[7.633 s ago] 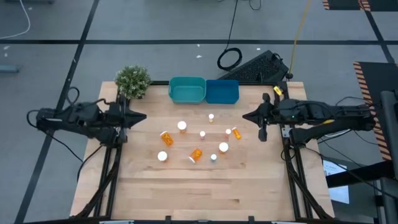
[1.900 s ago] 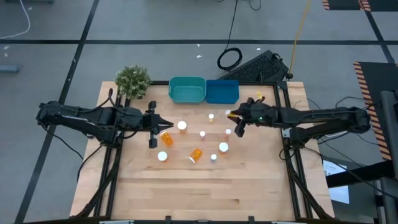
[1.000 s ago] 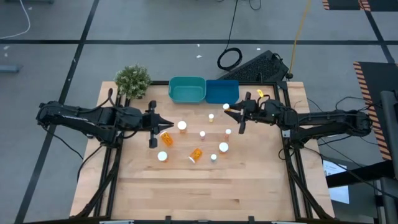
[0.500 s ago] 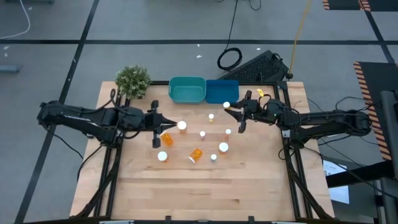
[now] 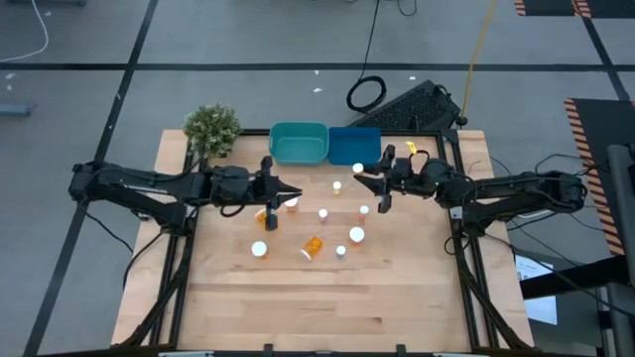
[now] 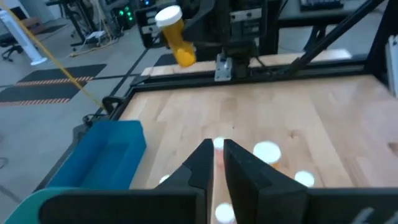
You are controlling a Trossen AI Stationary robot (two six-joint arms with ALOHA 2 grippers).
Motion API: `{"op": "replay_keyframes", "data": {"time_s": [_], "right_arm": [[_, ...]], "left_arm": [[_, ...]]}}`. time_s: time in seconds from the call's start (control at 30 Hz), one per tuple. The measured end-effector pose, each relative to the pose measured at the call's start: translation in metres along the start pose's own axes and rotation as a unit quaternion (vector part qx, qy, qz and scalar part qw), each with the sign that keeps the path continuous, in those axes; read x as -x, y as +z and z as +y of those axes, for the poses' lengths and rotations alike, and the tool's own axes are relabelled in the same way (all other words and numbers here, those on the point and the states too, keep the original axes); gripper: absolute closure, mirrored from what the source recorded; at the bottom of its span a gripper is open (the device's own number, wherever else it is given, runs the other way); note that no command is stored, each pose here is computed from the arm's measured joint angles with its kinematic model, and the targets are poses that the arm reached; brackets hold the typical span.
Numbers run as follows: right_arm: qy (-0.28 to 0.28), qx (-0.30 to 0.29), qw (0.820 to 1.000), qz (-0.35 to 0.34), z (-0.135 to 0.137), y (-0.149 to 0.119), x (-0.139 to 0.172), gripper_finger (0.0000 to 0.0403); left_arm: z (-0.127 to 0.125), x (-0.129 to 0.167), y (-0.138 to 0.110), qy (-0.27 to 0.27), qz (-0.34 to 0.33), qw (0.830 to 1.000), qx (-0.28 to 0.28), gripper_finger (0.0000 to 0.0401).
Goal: Pick and place medicine bottles into bin by pill shape (circle, oval)
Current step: Put the small orange tablet bottle into the blue bin
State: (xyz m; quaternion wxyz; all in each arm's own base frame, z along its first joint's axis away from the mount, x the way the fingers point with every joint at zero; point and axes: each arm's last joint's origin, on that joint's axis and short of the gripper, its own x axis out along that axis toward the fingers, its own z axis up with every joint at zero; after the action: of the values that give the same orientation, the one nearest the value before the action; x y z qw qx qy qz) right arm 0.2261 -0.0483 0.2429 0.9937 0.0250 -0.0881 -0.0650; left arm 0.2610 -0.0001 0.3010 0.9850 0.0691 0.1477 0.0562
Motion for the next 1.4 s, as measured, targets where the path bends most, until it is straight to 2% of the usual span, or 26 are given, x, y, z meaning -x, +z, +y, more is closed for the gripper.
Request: {"op": "replay_keyframes", "data": {"time_s": [0.37,0.73,1.0,1.2,1.4], "right_arm": [[0.045,-0.029,0.998,-0.045,0.001,-0.005,-0.009,0.03],[0.069,-0.029,0.994,-0.076,0.012,-0.01,-0.015,0.03],[0.081,-0.011,0.993,-0.081,0.018,-0.014,-0.023,0.03],[0.085,-0.005,0.993,-0.078,0.021,-0.017,-0.03,0.03],[0.086,-0.005,0.994,-0.071,0.021,-0.022,-0.039,0.03]], "left_arm": [[0.002,-0.048,-0.009,0.014,-0.058,0.998,0.024,0.0246],[-0.001,-0.087,-0.022,0.024,-0.125,0.991,0.045,0.0174],[-0.004,-0.105,-0.031,0.029,-0.181,0.981,0.057,0.016],[-0.004,-0.108,-0.032,0.028,-0.19,0.979,0.063,0.016],[-0.006,-0.106,-0.029,-0.009,-0.209,0.976,0.058,0.016]]}}
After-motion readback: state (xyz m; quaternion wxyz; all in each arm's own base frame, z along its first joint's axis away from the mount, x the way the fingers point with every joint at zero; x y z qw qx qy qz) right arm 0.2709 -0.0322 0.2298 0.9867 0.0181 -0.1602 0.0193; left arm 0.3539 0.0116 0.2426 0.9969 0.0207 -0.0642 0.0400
